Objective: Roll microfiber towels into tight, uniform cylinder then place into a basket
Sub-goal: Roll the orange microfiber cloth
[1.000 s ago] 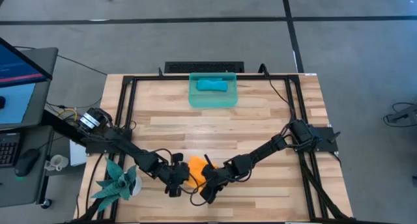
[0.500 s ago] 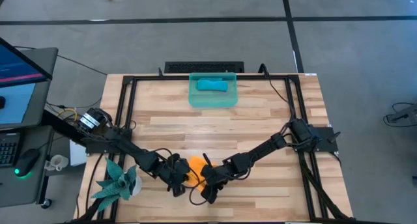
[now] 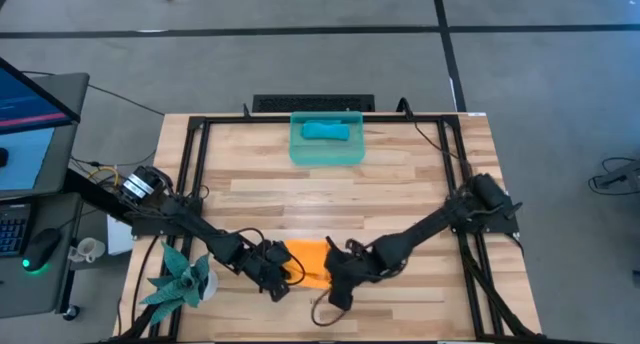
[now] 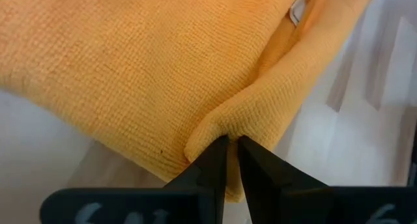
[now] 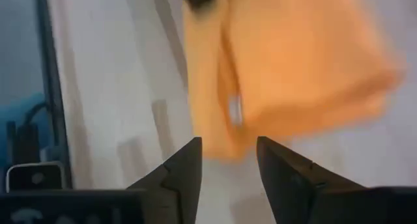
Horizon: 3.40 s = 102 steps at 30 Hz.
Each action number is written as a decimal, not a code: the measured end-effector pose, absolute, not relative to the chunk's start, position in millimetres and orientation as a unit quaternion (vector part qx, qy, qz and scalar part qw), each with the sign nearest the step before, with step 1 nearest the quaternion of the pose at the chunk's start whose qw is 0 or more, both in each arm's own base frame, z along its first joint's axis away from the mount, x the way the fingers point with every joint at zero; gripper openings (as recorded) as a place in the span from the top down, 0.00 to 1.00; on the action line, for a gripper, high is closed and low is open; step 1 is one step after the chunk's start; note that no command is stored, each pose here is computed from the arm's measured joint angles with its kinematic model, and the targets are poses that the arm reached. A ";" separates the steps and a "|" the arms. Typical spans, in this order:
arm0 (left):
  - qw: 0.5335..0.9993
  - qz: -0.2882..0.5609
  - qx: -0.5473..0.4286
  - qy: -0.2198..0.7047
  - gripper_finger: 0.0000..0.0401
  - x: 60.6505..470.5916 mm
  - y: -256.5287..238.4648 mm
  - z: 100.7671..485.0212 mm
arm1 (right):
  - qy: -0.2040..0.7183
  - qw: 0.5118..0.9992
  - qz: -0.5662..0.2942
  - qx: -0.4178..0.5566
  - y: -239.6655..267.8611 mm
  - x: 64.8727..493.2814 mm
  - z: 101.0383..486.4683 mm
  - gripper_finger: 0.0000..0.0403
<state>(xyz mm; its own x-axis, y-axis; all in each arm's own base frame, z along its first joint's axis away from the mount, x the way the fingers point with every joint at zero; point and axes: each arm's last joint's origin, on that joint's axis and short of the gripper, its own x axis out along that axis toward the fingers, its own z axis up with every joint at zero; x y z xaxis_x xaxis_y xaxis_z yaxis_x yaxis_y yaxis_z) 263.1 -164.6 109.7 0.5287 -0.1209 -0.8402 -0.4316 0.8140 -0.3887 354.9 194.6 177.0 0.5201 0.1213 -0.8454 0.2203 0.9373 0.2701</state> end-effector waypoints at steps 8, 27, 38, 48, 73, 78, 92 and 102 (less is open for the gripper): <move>0.823 0.109 -0.311 0.462 0.91 264.2 -165.0 109.7 | 0.369 0.926 0.065 -0.046 239.0 349.3 183.0 0.59; 0.827 0.109 -0.313 0.454 0.91 265.6 -165.1 110.2 | 0.424 0.901 0.091 -0.027 220.7 371.1 139.7 0.59; 0.828 0.108 -0.313 0.453 0.91 266.0 -165.4 110.3 | 0.453 0.891 0.036 0.019 199.9 379.5 130.0 0.59; 0.833 0.100 -0.300 0.454 0.91 266.1 -165.4 110.4 | 0.470 0.868 -0.038 0.158 177.3 391.5 121.6 0.59; 0.847 0.023 -0.241 0.474 0.87 267.4 -168.1 111.6 | 0.491 0.841 -0.048 0.224 171.8 393.5 113.5 0.59; 0.845 0.018 -0.246 0.475 0.75 268.5 -167.4 112.4 | 0.491 0.841 -0.047 0.224 172.0 393.4 113.5 0.59; 0.900 -0.057 -0.173 0.396 0.65 258.4 -165.3 167.9 | 0.485 0.842 -0.046 0.233 172.7 394.5 113.9 0.59; 0.957 -0.027 -0.054 0.284 0.65 235.7 -205.5 173.9 | 0.481 0.843 -0.045 0.237 173.1 395.0 114.1 0.59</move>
<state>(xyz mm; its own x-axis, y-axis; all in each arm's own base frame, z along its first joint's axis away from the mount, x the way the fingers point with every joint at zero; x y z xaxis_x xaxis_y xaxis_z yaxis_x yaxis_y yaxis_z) 235.7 -205.5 173.9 0.8375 -0.0821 -0.5402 0.0204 0.9927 -0.1193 395.0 173.1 114.1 0.5333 0.1515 -0.8323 0.3038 0.8839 0.3556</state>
